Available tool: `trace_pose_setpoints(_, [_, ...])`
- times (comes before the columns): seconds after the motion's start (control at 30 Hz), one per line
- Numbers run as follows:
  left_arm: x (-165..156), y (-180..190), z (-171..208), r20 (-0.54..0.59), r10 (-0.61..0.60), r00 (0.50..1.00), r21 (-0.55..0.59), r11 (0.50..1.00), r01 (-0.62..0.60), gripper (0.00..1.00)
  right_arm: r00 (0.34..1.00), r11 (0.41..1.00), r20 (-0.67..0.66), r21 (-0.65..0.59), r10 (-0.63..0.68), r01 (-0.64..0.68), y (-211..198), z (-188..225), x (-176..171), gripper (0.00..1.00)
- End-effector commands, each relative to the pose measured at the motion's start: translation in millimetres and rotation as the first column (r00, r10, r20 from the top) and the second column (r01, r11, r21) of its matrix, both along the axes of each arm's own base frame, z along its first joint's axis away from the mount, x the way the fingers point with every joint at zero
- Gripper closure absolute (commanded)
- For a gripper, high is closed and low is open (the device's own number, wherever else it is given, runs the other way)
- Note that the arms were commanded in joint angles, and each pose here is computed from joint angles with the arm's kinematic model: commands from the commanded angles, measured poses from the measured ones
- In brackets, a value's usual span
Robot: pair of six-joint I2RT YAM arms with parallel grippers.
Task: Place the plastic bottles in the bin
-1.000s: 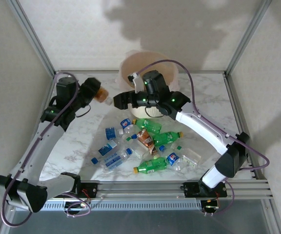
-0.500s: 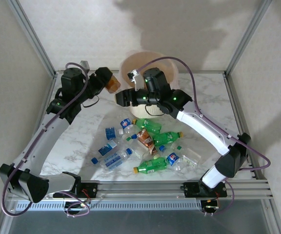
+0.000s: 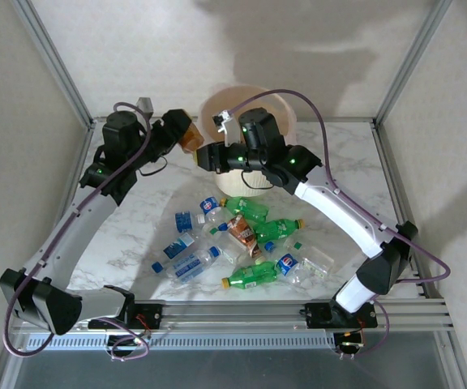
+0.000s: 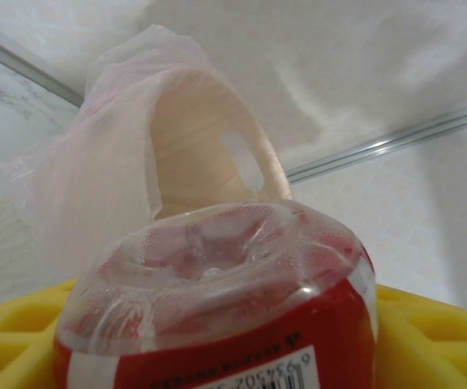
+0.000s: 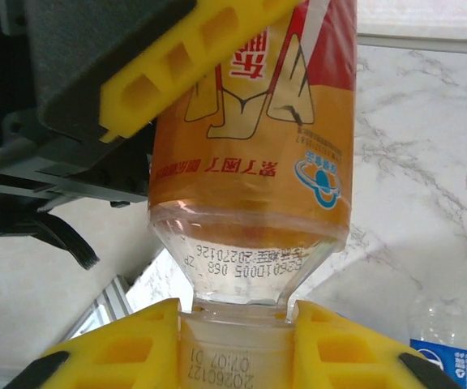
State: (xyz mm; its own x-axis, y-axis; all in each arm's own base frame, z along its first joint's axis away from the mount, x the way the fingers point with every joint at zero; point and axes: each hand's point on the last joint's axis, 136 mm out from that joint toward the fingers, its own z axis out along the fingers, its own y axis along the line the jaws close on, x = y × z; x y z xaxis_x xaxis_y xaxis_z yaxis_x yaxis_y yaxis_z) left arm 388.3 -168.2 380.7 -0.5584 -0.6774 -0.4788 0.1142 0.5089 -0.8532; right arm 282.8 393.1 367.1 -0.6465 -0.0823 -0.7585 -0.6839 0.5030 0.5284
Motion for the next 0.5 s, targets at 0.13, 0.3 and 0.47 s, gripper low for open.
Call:
trace_pose_setpoints(0.13, [-4.0,4.5,25.8,0.078,0.03,0.997,-0.001,1.0,-0.03,0.0,0.993,0.995,0.067,-0.017,-0.098,0.099,-14.0,19.3,11.4,0.76])
trace_pose_setpoints(0.3, [-9.4,14.4,34.4,0.109,0.07,0.992,0.018,0.997,-0.073,0.0,0.962,0.963,0.093,-0.067,-0.255,0.262,-45.0,29.2,37.3,0.76])
trace_pose_setpoints(0.47, [-11.6,18.8,34.6,0.122,0.089,0.989,0.029,0.995,-0.093,0.0,0.926,0.916,0.089,-0.139,-0.366,0.376,-73.1,25.9,65.8,0.76])
